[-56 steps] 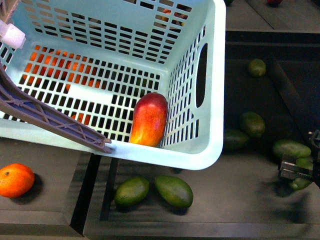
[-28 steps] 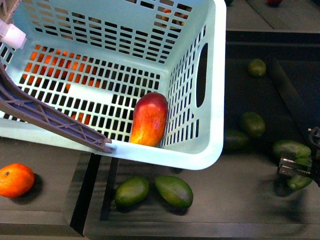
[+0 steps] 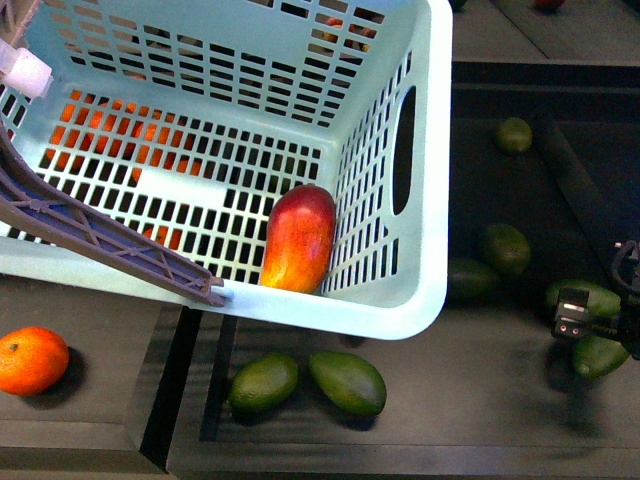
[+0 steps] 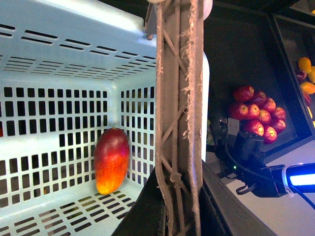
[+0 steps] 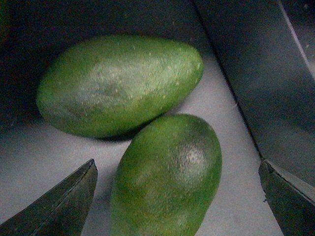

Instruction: Pick mango and avocado into basket

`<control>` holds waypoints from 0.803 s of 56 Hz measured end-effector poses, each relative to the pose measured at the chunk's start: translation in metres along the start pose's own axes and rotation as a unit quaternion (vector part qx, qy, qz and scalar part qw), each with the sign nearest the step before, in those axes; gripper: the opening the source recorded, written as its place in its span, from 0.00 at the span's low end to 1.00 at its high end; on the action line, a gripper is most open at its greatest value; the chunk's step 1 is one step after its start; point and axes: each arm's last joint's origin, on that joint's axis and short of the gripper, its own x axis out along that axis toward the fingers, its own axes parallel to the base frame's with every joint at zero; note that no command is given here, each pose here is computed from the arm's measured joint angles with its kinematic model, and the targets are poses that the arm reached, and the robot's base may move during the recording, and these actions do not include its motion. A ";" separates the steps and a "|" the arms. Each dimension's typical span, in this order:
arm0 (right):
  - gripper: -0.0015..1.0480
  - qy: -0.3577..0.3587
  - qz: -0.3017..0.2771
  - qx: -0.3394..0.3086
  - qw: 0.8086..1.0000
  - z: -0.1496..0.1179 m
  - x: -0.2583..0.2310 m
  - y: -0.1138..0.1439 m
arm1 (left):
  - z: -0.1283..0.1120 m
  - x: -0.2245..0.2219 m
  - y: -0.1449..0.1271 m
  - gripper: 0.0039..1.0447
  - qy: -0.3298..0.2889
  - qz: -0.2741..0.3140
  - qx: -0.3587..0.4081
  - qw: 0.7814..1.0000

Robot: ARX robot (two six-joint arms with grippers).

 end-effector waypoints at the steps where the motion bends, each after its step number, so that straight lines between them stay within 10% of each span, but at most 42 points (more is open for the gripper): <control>1: 0.93 0.000 0.002 0.000 1.000 0.000 0.000 0.000 | 0.000 0.000 0.000 0.10 0.000 0.000 0.000 1.000; 45: 0.93 0.036 0.018 0.008 0.999 -0.007 0.009 0.003 | 0.000 0.000 0.000 0.10 0.000 0.000 0.000 1.000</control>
